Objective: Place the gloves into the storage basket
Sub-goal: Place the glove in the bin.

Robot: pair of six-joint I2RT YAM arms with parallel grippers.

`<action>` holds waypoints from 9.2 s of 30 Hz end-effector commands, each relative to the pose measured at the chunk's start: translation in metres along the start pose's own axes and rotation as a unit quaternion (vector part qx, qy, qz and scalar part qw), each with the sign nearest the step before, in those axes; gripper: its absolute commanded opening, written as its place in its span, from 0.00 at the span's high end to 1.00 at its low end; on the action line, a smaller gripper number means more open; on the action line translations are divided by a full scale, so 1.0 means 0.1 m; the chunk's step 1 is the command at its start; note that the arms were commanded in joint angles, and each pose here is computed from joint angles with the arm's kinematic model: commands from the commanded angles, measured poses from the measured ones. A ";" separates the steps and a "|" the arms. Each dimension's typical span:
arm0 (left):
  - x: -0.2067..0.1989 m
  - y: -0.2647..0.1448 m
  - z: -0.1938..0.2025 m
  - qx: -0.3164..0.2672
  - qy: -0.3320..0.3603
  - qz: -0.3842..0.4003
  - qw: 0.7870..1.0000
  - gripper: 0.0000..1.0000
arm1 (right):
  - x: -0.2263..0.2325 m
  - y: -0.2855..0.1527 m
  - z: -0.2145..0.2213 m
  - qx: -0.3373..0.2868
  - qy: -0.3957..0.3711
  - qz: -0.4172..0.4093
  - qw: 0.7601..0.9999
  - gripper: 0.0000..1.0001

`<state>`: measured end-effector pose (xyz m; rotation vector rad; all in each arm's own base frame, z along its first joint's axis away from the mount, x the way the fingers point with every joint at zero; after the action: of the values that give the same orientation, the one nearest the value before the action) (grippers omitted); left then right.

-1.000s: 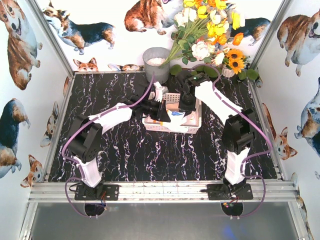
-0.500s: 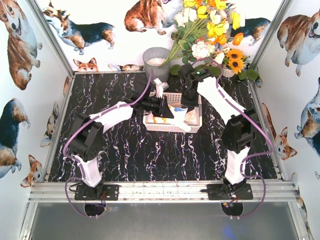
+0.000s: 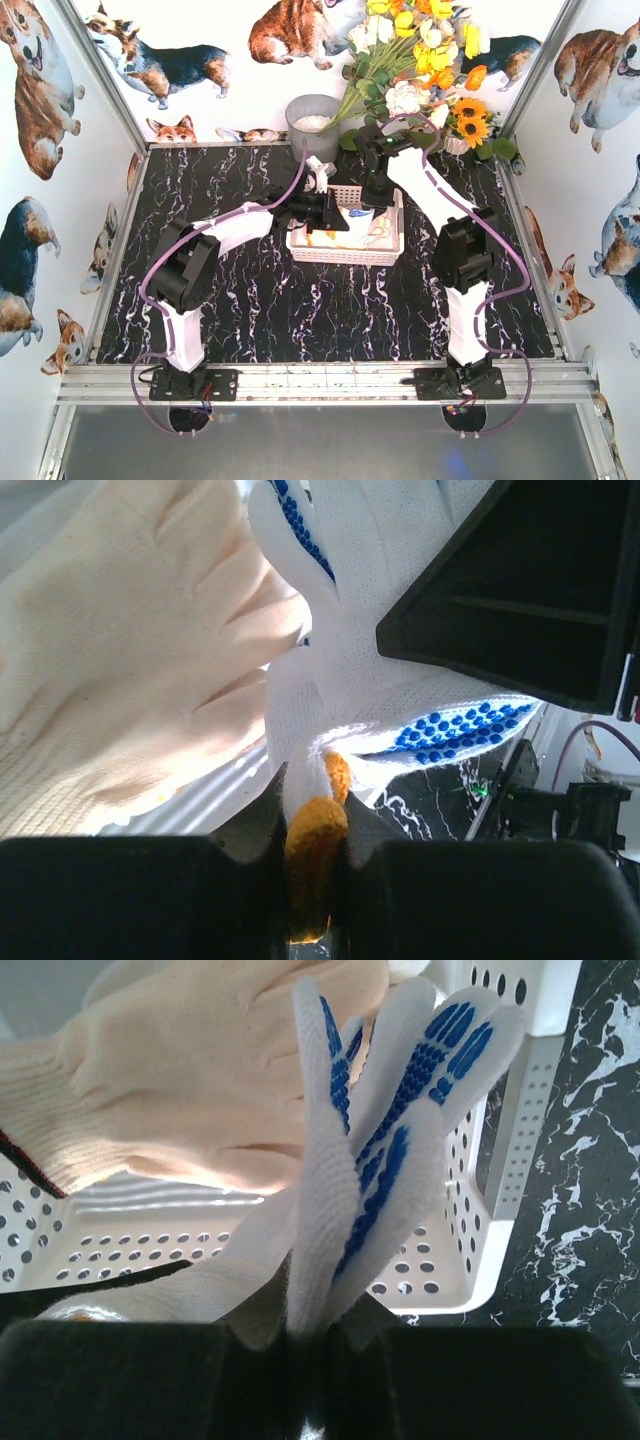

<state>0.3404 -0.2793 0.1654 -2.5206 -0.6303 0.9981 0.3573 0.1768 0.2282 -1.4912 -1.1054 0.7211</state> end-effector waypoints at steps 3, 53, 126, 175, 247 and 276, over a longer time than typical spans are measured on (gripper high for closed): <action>0.31 0.01 -0.08 -0.021 -0.014 -0.067 0.997 1.00 | 0.06 0.03 -0.19 -0.030 -0.002 0.000 1.000 1.00; 0.82 -0.13 0.07 0.017 -0.016 -0.214 0.977 0.98 | 0.10 0.57 -0.22 -0.020 -0.035 0.005 0.999 0.51; 0.59 -0.21 -0.15 0.020 0.447 -0.062 0.892 0.64 | 0.09 0.35 -0.05 0.069 0.005 0.007 0.998 0.89; 0.98 -0.03 0.08 0.112 0.308 -0.069 0.942 0.84 | -0.30 -0.32 0.44 -0.078 0.025 -0.266 0.960 0.73; 0.96 -0.15 0.08 0.119 0.297 -0.111 0.941 0.76 | -0.06 0.60 -0.15 -0.139 -0.227 -0.090 0.960 0.72; 1.01 -0.13 0.13 0.134 0.297 -0.117 0.938 0.76 | -0.05 0.61 -0.02 -0.072 -0.230 -0.093 0.966 0.91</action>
<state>0.3988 -0.2225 0.1159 -2.3262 -0.5517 0.1655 0.3730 0.1767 0.1334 -1.2967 -1.6277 0.8986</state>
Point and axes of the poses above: each gripper's point midway between its finger pads, its own y axis out along the fingers, its own x axis along the line the jaws close on, z = x × y, the point moved 9 cm from there along -y, back along the fingers, and after that the axes turned 13 degrees about y, right-handed, at the moved point
